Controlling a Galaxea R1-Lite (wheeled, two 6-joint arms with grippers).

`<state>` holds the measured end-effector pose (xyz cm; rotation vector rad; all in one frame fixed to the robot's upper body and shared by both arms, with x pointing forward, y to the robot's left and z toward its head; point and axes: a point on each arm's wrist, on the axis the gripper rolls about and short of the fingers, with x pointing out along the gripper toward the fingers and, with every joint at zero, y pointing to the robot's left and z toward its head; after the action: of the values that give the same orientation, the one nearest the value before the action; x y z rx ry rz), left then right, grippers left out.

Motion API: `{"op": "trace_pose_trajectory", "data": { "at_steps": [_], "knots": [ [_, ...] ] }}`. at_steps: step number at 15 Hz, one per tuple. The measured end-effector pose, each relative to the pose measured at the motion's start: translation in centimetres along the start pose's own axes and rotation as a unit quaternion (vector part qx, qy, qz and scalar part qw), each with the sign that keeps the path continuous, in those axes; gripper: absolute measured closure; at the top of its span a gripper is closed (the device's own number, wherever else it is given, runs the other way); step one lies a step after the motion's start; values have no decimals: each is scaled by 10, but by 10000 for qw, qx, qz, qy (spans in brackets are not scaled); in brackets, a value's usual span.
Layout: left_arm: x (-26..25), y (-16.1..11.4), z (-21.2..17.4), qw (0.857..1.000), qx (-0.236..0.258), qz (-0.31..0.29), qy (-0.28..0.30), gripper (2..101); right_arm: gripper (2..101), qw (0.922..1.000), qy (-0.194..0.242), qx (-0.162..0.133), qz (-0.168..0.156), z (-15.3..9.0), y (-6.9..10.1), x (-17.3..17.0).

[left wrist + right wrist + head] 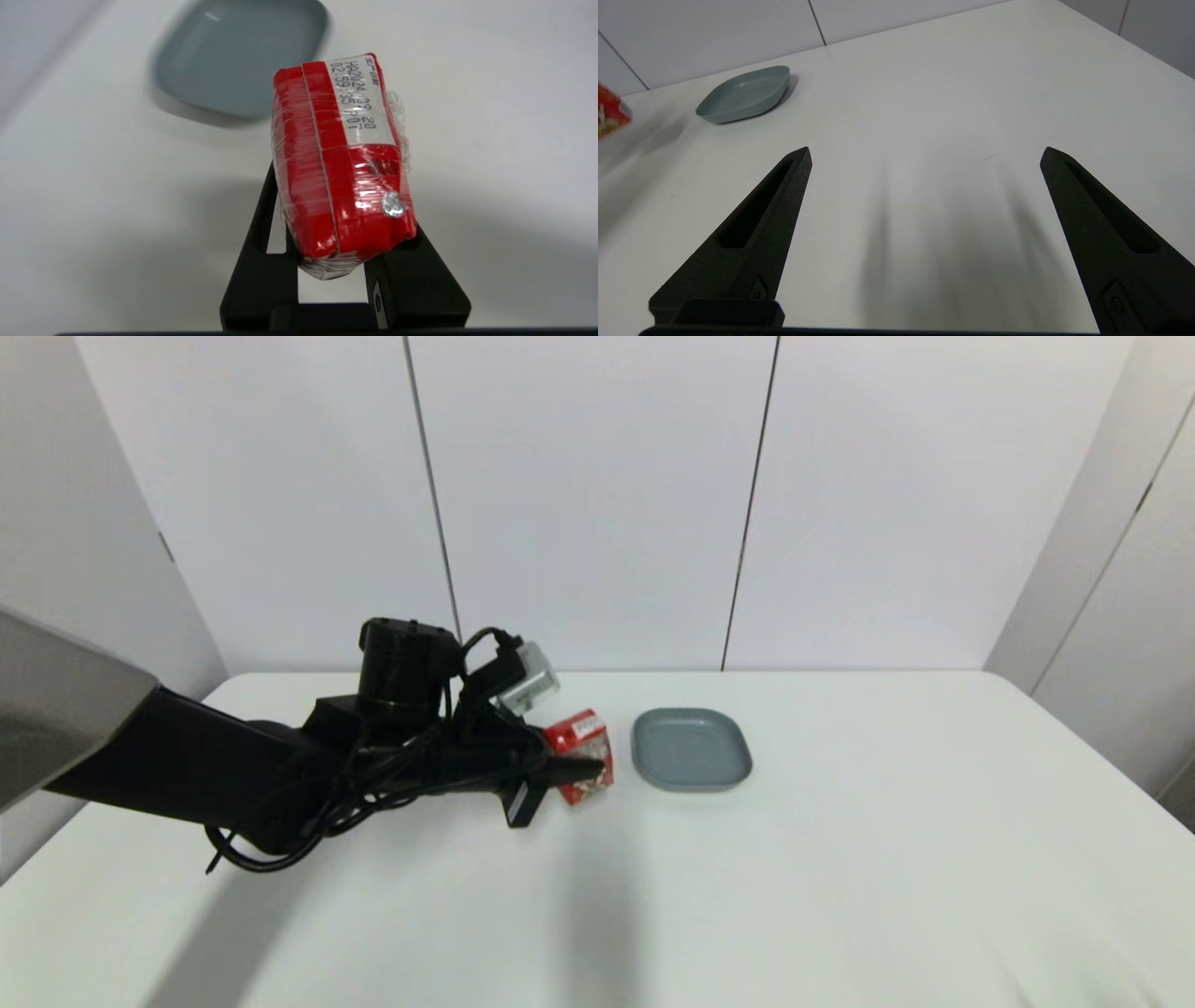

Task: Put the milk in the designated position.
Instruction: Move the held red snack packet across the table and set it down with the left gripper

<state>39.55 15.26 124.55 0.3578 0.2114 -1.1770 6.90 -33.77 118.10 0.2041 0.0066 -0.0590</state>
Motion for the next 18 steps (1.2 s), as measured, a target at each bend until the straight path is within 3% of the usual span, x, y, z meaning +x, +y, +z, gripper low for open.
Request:
{"op": "trace_pose_trajectory", "data": {
  "at_steps": [5,11,18],
  "knots": [
    [19,52,42,9950,199,772,-603,800,52,10000,-3,0,-2,0,0,0],
    [75,106,64,9823,602,1127,-1368,800,52,10000,0,-1,0,0,0,0],
    [142,115,23,9826,471,966,-1516,800,52,10000,-2,0,0,0,0,0]
  ]
}}
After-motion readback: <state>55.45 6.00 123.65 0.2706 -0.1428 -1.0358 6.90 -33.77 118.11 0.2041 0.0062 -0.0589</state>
